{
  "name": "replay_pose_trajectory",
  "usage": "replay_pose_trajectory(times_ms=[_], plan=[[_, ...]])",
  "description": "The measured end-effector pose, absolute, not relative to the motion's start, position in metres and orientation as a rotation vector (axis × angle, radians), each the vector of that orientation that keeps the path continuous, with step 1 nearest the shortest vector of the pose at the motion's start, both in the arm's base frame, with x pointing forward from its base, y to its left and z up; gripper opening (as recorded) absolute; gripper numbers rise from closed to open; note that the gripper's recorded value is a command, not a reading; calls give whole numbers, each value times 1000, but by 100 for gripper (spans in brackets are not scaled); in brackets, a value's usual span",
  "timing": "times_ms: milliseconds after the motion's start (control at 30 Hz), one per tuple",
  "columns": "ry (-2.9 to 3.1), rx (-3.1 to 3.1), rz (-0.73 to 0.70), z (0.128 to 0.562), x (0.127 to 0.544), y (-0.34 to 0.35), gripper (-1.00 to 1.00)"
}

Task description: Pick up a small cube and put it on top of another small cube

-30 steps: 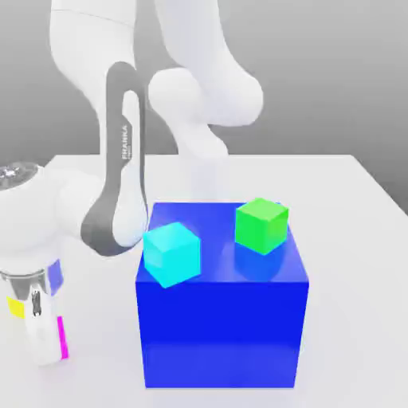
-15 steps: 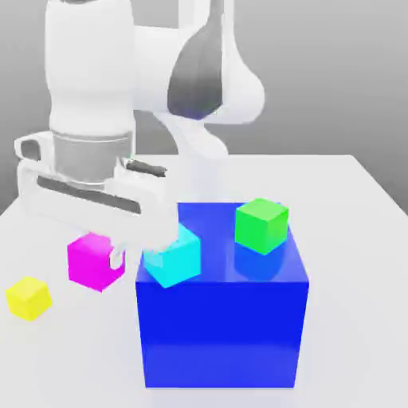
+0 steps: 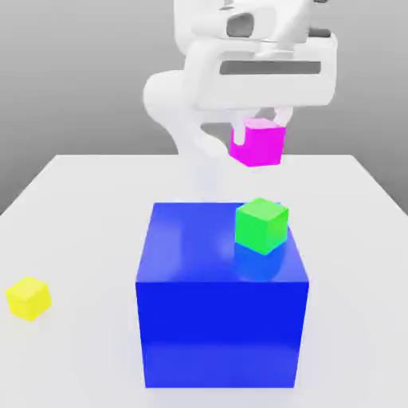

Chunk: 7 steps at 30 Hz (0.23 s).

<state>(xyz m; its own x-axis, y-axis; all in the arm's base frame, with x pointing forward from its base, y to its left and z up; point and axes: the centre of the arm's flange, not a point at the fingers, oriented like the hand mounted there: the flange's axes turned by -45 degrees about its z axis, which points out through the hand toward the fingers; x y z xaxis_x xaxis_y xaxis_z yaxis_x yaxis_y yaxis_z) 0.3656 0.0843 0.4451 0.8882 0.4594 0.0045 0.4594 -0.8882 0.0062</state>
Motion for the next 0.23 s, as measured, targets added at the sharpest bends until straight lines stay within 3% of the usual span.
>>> replay_pose_trajectory(times_ms=[100,133,233], plan=[[746,3056,1,403,364,85,-100],[747,3057,0,394,364,85,100],[747,3057,0,394,364,85,100]])
